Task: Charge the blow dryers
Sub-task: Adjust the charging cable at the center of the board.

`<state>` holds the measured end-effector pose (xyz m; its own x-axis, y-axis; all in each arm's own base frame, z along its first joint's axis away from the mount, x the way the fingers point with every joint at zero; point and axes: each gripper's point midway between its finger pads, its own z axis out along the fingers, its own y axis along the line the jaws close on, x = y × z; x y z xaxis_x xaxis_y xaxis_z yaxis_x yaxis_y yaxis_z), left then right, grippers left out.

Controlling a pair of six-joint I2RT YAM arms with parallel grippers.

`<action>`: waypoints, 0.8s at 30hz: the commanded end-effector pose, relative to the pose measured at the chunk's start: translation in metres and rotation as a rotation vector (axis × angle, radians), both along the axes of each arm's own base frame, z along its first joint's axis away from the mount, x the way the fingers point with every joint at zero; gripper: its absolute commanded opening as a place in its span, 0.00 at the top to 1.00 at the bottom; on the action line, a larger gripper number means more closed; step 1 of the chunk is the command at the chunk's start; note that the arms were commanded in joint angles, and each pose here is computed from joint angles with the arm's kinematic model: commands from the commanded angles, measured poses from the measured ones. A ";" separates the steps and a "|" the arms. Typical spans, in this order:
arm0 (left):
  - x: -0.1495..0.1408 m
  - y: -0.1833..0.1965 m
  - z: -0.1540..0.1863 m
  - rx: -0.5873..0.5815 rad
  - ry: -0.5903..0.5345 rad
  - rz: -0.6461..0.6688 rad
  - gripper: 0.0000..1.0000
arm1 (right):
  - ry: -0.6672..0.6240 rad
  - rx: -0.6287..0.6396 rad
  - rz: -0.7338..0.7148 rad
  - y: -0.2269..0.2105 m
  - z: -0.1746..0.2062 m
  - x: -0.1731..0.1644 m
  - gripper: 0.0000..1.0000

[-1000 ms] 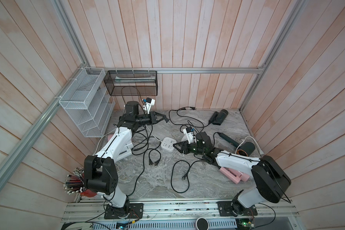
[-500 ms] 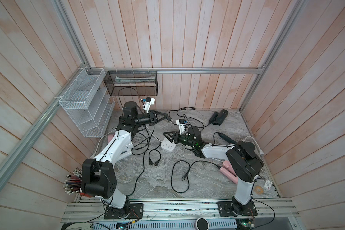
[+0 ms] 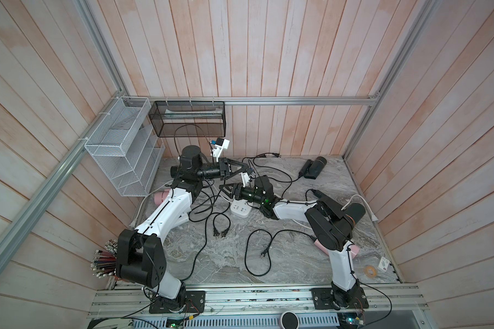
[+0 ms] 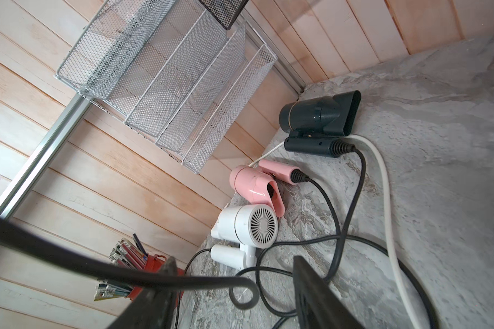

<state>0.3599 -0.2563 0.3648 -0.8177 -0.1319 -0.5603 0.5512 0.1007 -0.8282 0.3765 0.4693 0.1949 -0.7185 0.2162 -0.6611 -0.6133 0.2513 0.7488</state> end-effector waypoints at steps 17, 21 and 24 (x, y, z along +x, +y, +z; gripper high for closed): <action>-0.030 -0.002 0.015 0.006 -0.051 -0.076 0.89 | 0.038 -0.091 -0.391 -0.051 -0.004 0.135 0.51; -0.032 0.000 0.011 0.041 -0.060 -0.071 0.89 | 0.026 -0.100 -0.445 -0.066 0.002 0.165 0.51; -0.030 0.005 0.010 0.051 -0.066 -0.057 0.89 | 0.048 -0.130 -0.471 -0.076 -0.004 0.182 0.52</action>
<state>0.3376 -0.2557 0.3644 -0.8177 -0.0736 -0.5709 0.5625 0.1084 -0.8197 0.5417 0.4038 0.2142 -0.5810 0.4603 -0.6712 -0.4354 0.5209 0.7342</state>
